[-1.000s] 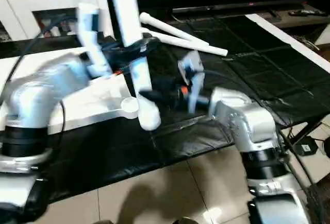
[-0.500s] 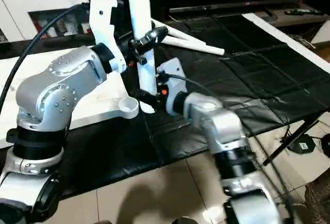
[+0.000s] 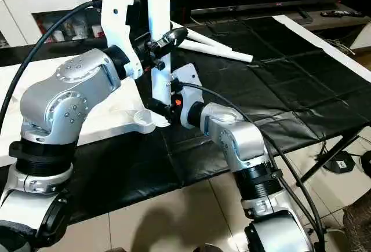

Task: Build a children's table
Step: Move to table

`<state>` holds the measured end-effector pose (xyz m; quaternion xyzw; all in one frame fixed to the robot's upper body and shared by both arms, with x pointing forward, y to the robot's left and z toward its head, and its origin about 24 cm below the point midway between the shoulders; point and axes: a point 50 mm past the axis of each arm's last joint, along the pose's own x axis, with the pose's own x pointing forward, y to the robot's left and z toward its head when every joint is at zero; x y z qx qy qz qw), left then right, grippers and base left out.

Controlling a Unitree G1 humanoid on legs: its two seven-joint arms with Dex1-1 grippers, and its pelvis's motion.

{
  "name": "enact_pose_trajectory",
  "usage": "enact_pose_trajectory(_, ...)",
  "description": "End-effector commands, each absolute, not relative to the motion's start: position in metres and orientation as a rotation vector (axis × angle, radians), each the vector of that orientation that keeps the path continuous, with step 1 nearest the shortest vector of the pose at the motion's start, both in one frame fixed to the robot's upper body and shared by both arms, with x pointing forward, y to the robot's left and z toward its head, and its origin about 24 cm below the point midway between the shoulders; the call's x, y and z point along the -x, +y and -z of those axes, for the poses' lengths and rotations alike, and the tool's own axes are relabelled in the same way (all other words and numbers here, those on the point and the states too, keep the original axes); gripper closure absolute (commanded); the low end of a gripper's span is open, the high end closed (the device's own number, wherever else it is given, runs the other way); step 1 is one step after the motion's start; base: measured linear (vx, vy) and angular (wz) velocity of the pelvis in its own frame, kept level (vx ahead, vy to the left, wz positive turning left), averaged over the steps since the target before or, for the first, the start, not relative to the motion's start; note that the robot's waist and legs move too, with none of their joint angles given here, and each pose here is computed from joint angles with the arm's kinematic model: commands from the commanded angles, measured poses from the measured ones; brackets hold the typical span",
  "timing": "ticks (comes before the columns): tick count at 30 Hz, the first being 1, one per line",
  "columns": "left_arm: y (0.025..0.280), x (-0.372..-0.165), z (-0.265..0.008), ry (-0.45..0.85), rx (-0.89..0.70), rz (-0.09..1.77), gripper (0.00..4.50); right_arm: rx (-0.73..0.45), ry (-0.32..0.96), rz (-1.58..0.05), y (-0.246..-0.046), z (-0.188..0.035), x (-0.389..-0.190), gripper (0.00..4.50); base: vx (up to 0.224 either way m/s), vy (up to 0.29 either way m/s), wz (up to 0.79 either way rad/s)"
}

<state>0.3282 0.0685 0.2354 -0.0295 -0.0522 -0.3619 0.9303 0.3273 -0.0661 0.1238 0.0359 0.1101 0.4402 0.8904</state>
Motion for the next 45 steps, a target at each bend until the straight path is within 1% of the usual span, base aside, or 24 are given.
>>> enact_pose_trajectory(1, 0.073, -0.330, -0.239, -0.115, 0.075, 0.730, 2.70, -0.092, 0.177, -0.917, -0.077, -0.132, -0.330, 2.43, 0.000, 0.000, 0.00)
enact_pose_trajectory(4, 0.076, -0.332, -0.239, -0.114, 0.091, 0.727, 2.70, -0.083, 0.168, -0.964, -0.080, -0.134, -0.328, 2.47, 0.000, 0.000, 0.00)
enact_pose_trajectory(7, 0.077, -0.332, -0.241, -0.122, 0.116, 0.749, 2.71, -0.115, 0.151, -1.020, -0.084, -0.136, -0.325, 2.49, 0.000, 0.000, 0.00)
enact_pose_trajectory(9, 0.077, -0.332, -0.243, -0.125, 0.195, 0.784, 2.71, -0.129, 0.137, -1.058, -0.088, -0.139, -0.323, 2.51, 0.000, 0.000, 0.00)
enact_pose_trajectory(10, 0.077, -0.331, -0.245, -0.123, 0.259, 0.821, 2.15, -0.133, 0.127, -1.086, -0.090, -0.141, -0.321, 2.51, 0.000, 0.000, 0.00)
enact_pose_trajectory(11, 0.077, -0.331, -0.245, -0.123, 0.259, 0.821, 2.01, -0.133, 0.127, -1.086, -0.090, -0.141, -0.321, 2.52, 0.000, 0.000, 0.00)
enact_pose_trajectory(13, 0.079, -0.329, -0.248, -0.129, 0.350, 0.876, 1.95, -0.135, 0.118, -1.152, -0.093, -0.143, -0.317, 2.53, 0.000, 0.000, 0.00)
enact_pose_trajectory(14, 0.080, -0.329, -0.248, -0.129, 0.351, 0.877, 1.95, -0.135, 0.118, -1.153, -0.093, -0.143, -0.317, 2.53, 0.000, 0.000, 0.00)
enact_pose_trajectory(15, 0.080, -0.329, -0.248, -0.129, 0.351, 0.877, 1.82, -0.135, 0.118, -1.153, -0.093, -0.143, -0.317, 2.54, 0.000, 0.000, 0.00)
enact_pose_trajectory(16, 0.082, -0.329, -0.249, -0.123, 0.384, 0.923, 1.66, -0.133, 0.126, -1.221, -0.096, -0.143, -0.313, 2.55, 0.000, 0.000, 0.00)
enact_pose_trajectory(18, 0.084, -0.327, -0.246, -0.097, 0.401, 0.998, 1.50, -0.126, 0.139, -1.294, -0.099, -0.142, -0.307, 2.55, 0.000, 0.000, 0.00)
enact_pose_trajectory(21, 0.086, -0.321, -0.241, -0.064, 0.435, 1.116, 1.42, -0.120, 0.147, -1.369, -0.103, -0.143, -0.302, 2.55, 0.000, 0.000, 0.00)
enact_pose_trajectory(24, 0.091, -0.312, -0.238, -0.034, 0.567, 1.294, 1.42, -0.133, 0.164, -1.496, -0.107, -0.146, -0.292, 2.55, 0.000, 0.000, 0.00)
enact_pose_trajectory(27, 0.097, -0.311, -0.235, -0.017, 0.693, 1.386, 1.42, -0.146, 0.182, -1.598, -0.110, -0.150, -0.283, 2.55, 0.000, 0.000, 0.00)
enact_pose_trajectory(28, 0.098, -0.310, -0.235, -0.013, 0.716, 1.414, 1.42, -0.146, 0.189, -1.624, -0.111, -0.150, -0.281, 2.55, 0.000, 0.000, 0.00)
enact_pose_trajectory(29, 0.098, -0.305, -0.235, -0.022, 0.726, 1.494, 1.42, -0.148, 0.206, -1.663, -0.113, -0.151, -0.277, 2.55, 0.000, 0.000, 0.00)
enact_pose_trajectory(32, 0.098, -0.300, -0.235, -0.027, 0.726, 1.556, 1.42, -0.145, 0.210, -1.686, -0.114, -0.151, -0.275, 2.55, 0.000, 0.000, 0.00)
enact_pose_trajectory(34, 0.099, -0.291, -0.237, -0.050, 0.763, 1.668, 1.42, -0.161, 0.220, -1.724, -0.115, -0.152, -0.271, 2.55, 0.000, 0.000, 0.00)
enact_pose_trajectory(35, 0.099, -0.291, -0.237, -0.050, 0.763, 1.668, 1.42, -0.161, 0.220, -1.724, -0.115, -0.152, -0.271, 2.55, 0.000, 0.000, 0.00)
enact_pose_trajectory(36, 0.100, -0.290, -0.238, -0.058, 0.779, 1.690, 1.59, -0.164, 0.223, -1.734, -0.115, -0.152, -0.270, 2.55, 0.000, 0.000, 0.00)
enact_pose_trajectory(38, 0.101, -0.290, -0.238, -0.053, 0.797, 1.695, 1.76, -0.165, 0.227, -1.743, -0.116, -0.152, -0.269, 2.55, 0.000, 0.000, 0.00)
enact_pose_trajectory(40, 0.102, -0.290, -0.237, -0.060, 0.798, 1.713, 1.79, -0.168, 0.233, -1.748, -0.116, -0.152, -0.269, 2.55, 0.000, 0.000, 0.00)
enact_pose_trajectory(43, 0.104, -0.291, -0.235, -0.065, 0.797, 1.714, 2.15, -0.171, 0.237, -1.754, -0.117, -0.152, -0.268, 2.55, 0.000, 0.000, 0.00)
enact_pose_trajectory(45, 0.104, -0.292, -0.234, -0.062, 0.796, 1.708, 2.19, -0.170, 0.238, -1.753, -0.117, -0.152, -0.268, 2.55, 0.000, 0.000, 0.00)
